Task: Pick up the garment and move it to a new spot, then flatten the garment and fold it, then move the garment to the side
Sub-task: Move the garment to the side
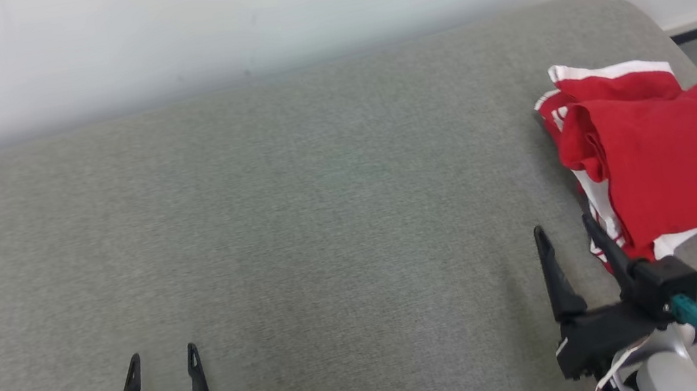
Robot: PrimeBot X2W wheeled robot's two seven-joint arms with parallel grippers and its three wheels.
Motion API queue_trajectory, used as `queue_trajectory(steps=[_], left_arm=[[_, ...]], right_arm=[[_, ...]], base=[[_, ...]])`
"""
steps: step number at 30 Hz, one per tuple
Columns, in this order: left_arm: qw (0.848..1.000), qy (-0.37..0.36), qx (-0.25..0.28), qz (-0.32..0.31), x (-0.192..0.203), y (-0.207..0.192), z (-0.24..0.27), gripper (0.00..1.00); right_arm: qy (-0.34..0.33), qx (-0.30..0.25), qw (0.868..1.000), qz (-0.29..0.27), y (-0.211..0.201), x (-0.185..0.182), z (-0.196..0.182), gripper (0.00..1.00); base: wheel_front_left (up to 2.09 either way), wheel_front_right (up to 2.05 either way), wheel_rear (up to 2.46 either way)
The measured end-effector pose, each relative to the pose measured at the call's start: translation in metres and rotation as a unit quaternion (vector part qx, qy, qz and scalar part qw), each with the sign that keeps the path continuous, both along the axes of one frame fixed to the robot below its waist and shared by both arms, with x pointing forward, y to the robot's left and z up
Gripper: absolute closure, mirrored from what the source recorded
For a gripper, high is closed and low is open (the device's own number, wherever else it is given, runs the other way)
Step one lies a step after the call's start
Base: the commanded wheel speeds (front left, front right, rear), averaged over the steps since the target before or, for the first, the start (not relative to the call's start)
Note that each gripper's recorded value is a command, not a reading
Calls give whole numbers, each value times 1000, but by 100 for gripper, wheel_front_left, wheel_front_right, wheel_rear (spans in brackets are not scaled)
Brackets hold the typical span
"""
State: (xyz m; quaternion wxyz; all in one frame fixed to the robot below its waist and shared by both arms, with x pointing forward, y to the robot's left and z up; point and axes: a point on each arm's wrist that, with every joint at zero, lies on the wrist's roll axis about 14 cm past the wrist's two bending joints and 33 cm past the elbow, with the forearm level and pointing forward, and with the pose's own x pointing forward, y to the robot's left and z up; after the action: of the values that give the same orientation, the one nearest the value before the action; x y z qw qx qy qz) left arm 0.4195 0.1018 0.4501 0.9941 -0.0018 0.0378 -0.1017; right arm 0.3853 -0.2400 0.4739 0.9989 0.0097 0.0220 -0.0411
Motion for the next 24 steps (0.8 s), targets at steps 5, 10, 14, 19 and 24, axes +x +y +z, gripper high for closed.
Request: queue_trajectory(steps=[5,10,14,19,24], left_arm=[[999,2,3,33,-12,23,1,0],[998,-2,2,63,-25,43,7,0],[997,-12,1,80,-34,56,15,0],[995,-18,0,102,-46,73,19,0],[992,-26,-2,121,-54,86,25,0]], right_arm=[[7,20,1000,22,23,-7,-9,0],[-23,5,999,42,36,-2,12,0],[-27,0,999,47,39,-1,15,0],[-39,-9,998,52,43,2,24,0],[-40,3,998,58,48,0,25,0]], base=[[0,0,0],[0,0,0],[0,0,0],[0,0,0],[0,0,0]])
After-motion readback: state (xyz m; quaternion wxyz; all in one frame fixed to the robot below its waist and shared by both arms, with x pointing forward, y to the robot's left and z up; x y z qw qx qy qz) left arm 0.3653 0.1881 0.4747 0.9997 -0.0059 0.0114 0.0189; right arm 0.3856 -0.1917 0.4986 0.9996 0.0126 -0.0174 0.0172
